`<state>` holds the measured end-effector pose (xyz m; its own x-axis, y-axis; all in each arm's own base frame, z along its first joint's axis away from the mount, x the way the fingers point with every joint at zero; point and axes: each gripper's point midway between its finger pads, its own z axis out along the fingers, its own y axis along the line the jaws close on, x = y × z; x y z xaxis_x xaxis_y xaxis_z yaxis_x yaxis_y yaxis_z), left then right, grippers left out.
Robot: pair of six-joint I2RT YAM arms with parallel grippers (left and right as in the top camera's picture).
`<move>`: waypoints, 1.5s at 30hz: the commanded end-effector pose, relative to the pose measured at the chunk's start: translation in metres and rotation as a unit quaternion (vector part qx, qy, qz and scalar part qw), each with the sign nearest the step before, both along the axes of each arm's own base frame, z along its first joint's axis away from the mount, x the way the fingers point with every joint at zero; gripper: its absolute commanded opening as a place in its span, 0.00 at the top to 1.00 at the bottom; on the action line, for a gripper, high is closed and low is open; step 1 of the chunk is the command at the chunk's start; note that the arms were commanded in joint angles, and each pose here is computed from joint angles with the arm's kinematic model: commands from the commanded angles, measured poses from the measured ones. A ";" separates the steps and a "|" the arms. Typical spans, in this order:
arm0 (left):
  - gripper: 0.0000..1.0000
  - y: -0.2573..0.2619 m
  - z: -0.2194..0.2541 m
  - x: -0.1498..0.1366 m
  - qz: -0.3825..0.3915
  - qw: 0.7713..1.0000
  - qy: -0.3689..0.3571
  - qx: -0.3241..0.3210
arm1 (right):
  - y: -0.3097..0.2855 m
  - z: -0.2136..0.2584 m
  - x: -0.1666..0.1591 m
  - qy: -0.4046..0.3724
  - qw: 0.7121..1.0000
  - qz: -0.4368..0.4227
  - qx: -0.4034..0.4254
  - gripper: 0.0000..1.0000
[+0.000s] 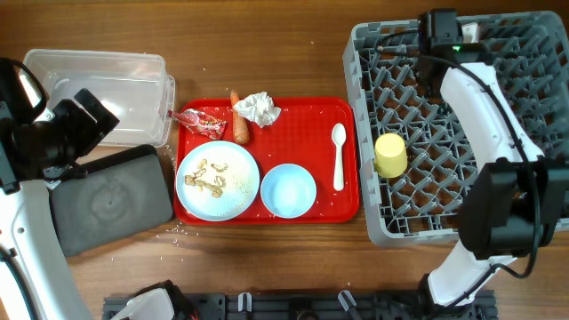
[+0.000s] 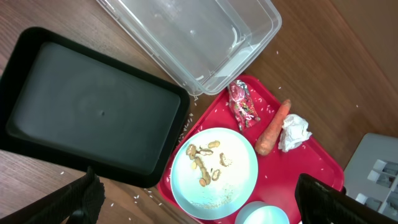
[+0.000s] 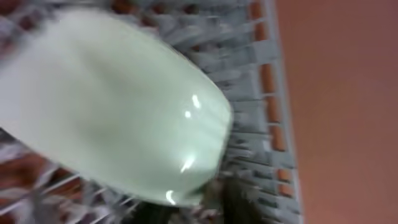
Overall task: Sort waste into correct bins and load items into the dishwasher rack
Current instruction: 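Set the green bowl upside down in the rack's back row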
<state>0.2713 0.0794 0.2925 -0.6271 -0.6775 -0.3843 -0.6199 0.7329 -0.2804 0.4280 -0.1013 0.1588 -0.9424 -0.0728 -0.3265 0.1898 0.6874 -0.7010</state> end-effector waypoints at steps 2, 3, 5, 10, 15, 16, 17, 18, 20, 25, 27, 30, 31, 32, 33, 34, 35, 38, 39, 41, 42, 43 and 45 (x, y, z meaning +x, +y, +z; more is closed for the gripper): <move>0.00 0.003 0.004 0.001 0.006 1.000 -0.006 0.004 | 0.072 0.041 -0.004 -0.076 0.979 0.079 0.174 0.54; 0.00 0.003 0.004 0.001 0.006 1.000 -0.006 0.004 | 0.100 0.054 -0.007 -0.090 0.963 0.118 0.227 0.53; 0.00 0.003 0.004 0.001 0.007 1.000 -0.006 0.004 | 0.145 0.072 -0.016 -0.107 0.930 0.170 0.309 0.53; 0.00 0.003 0.004 0.001 0.006 1.000 -0.006 0.004 | 0.260 0.062 -0.065 -0.014 0.833 0.258 0.489 0.53; 0.00 0.003 0.004 0.001 0.006 1.000 -0.006 0.004 | 0.327 -0.001 -0.120 0.130 0.810 0.288 0.494 0.50; 0.00 0.003 0.004 0.001 0.006 1.000 -0.006 0.004 | 0.329 -0.021 -0.129 0.150 0.826 0.258 0.477 0.48; 0.00 0.003 0.004 0.001 0.006 1.000 -0.006 0.004 | 0.327 -0.050 -0.140 0.179 0.844 0.215 0.457 0.47; 0.00 0.003 0.004 0.001 0.006 1.000 -0.006 0.004 | 0.324 -0.070 -0.149 0.207 0.847 0.195 0.448 0.47; 0.00 0.003 0.004 0.001 0.006 1.000 -0.006 0.004 | 0.319 -0.097 -0.164 0.250 0.844 0.174 0.442 0.47; 0.00 0.003 0.004 0.001 0.006 1.000 -0.006 0.004 | 0.322 -0.114 -0.180 0.291 0.820 0.191 0.454 0.50; 0.00 0.003 0.004 0.001 0.007 1.000 -0.006 0.004 | 0.322 -0.117 -0.178 0.278 0.829 0.163 0.458 0.60; 0.00 0.003 0.004 0.001 0.006 1.000 -0.006 0.004 | 0.323 -0.131 -0.178 0.265 0.830 0.151 0.466 0.63; 0.00 0.003 0.004 0.001 0.007 1.000 -0.006 0.004 | 0.321 -0.138 -0.180 0.261 0.833 0.138 0.468 0.64; 0.00 0.003 0.004 0.001 0.006 1.000 -0.006 0.004 | 0.319 -0.146 -0.183 0.257 0.835 0.122 0.471 0.75; 0.00 0.003 0.004 0.001 0.007 1.000 -0.006 0.004 | 0.319 -0.147 -0.183 0.255 0.836 0.122 0.470 0.85; 0.00 0.003 0.004 0.001 0.007 1.000 -0.006 0.004 | 0.318 -0.145 -0.179 0.248 0.840 0.125 0.466 0.95; 0.00 0.003 0.004 0.001 0.006 1.000 -0.006 0.004 | 0.318 -0.140 -0.174 0.239 0.843 0.129 0.464 0.96; 0.00 0.003 0.004 0.001 0.006 1.000 -0.006 0.004 | 0.308 -0.104 -0.148 0.179 0.867 0.147 0.442 0.96; 0.00 0.003 0.004 0.001 0.006 1.000 -0.006 0.004 | 0.300 -0.087 -0.137 0.150 0.878 0.151 0.428 0.96; 0.00 0.003 0.004 0.001 0.007 1.000 -0.006 0.004 | 0.268 -0.040 -0.106 0.058 0.912 0.151 0.377 0.96; 0.00 0.003 0.004 0.001 0.006 1.000 -0.006 0.004 | 0.245 -0.015 -0.090 0.001 0.930 0.140 0.341 0.96; 0.00 0.003 0.004 0.001 0.006 1.000 -0.006 0.004 | 0.217 0.014 -0.076 -0.062 0.944 0.124 0.300 0.96; 0.00 0.003 0.004 0.001 0.006 1.000 -0.006 0.004 | 0.146 0.074 -0.060 -0.197 0.960 0.066 0.187 0.96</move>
